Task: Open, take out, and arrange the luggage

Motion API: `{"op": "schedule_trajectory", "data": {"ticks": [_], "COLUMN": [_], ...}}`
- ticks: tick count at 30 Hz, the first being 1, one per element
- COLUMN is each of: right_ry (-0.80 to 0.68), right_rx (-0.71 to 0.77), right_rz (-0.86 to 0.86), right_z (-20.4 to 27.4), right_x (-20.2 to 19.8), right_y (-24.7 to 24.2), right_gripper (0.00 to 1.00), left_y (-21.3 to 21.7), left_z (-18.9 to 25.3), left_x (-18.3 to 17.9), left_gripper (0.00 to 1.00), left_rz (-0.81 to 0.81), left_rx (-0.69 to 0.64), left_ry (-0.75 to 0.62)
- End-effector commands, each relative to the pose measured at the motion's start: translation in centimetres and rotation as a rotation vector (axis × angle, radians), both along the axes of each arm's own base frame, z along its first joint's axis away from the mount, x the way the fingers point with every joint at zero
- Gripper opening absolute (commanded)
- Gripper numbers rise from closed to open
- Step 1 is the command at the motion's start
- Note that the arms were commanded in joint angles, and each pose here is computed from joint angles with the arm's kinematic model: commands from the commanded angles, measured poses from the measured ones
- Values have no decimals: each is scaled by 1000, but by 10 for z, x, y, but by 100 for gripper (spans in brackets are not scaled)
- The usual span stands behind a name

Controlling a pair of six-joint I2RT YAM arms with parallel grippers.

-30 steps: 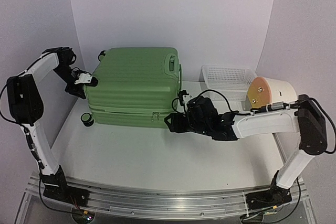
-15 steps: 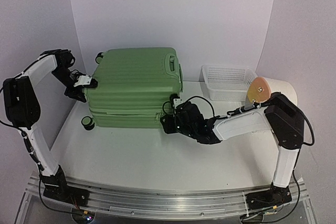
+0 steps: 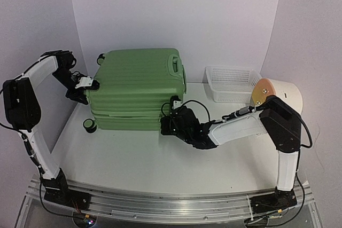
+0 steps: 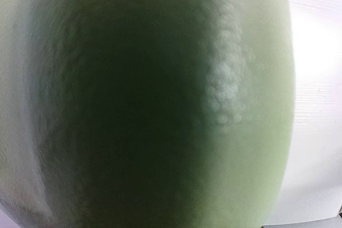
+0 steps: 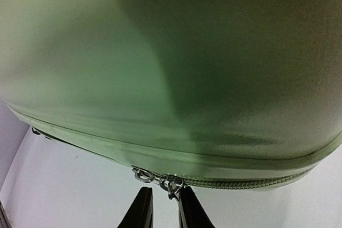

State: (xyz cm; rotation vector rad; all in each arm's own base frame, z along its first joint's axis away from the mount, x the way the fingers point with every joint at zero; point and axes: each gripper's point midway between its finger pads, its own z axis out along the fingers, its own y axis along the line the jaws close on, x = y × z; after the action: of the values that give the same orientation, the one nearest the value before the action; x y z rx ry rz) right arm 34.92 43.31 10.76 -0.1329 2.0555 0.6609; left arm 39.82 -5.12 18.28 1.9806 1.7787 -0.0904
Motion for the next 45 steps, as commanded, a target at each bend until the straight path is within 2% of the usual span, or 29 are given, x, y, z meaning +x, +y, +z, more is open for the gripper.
{"op": "schedule_trajectory", "data": {"ticks": [1, 11, 20, 22, 25, 26, 32, 39, 45], "right_ry": [22, 18, 5, -1, -9, -12, -30, -75, -62], "right_rx": [28, -56, -79, -79, -77, -80, -118, -201, -201], "right_rz": [-141, -258, -208, -216, -234, -239, -250, -155, -120], "right_z": [-2, -13, -14, -14, -13, -12, -11, 0, 4], "right_x": [20, 29, 34, 36, 38, 38, 35, 28, 30], "right_y": [-13, -32, -16, -16, -17, -18, -32, -53, -81], "right_gripper": [18, 15, 16, 12, 1, 0, 0, 0, 0], "left_y": [-26, -27, -25, -25, -24, -25, -22, -16, -15], "left_z": [7, 6, 6, 6, 6, 7, 10, 14, 13], "left_x": [-48, -48, -44, -44, -46, -46, -41, -35, -34], "left_gripper": [0, 0, 0, 0, 0, 0, 0, 0, 0], "left_rz": [-113, -117, -115, -115, -124, -126, -112, -95, -96], "left_rx": [-77, -82, -70, -67, -67, -69, -64, -51, -47], "left_ry": [133, 138, 130, 129, 133, 133, 110, 80, 73]}}
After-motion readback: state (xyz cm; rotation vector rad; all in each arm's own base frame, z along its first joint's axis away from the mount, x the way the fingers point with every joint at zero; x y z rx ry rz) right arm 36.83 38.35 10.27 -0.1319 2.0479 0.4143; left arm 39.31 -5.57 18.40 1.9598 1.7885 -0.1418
